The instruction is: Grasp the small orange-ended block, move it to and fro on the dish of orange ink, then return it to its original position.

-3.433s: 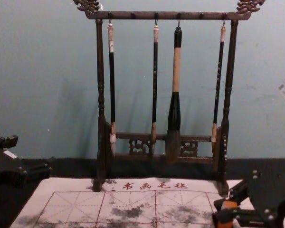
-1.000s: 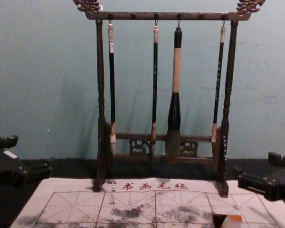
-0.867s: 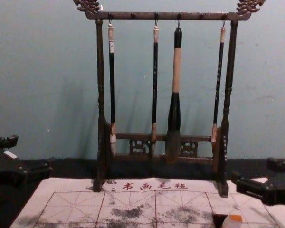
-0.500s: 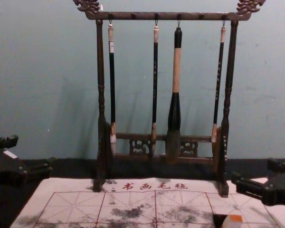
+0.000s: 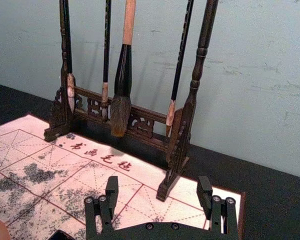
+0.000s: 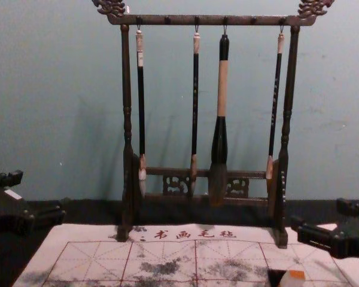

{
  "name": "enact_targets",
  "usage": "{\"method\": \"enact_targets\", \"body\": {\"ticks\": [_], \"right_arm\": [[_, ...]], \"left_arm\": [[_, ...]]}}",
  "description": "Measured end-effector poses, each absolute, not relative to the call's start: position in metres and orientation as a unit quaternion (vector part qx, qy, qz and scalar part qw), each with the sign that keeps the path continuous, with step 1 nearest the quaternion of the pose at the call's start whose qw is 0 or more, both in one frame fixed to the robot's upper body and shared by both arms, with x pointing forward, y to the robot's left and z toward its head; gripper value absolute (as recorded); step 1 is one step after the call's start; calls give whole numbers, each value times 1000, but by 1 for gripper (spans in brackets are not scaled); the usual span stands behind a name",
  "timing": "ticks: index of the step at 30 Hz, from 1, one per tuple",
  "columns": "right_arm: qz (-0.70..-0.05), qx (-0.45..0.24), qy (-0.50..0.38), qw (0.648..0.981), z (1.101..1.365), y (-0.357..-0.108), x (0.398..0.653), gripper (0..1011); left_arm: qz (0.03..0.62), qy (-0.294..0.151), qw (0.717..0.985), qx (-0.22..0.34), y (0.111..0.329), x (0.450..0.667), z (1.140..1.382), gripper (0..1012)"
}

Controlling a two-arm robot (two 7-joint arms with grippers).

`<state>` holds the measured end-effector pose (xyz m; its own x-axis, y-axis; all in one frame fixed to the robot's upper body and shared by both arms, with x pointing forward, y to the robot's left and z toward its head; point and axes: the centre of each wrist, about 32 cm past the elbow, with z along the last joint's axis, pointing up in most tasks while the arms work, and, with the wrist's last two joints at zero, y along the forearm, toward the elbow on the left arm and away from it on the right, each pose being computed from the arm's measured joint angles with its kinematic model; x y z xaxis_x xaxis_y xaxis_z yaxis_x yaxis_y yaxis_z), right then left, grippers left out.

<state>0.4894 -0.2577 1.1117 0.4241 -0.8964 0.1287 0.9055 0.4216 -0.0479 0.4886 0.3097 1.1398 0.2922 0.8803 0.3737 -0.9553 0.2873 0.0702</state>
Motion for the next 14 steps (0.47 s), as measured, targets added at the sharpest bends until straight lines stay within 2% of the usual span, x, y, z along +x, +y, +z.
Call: {"method": "enact_targets", "body": {"ticks": [14], "right_arm": [[-534,-54,-42,842,1112,-258,489,1002]], "left_arm": [[580,-132,791,141,310,489,1140,1001]]}}
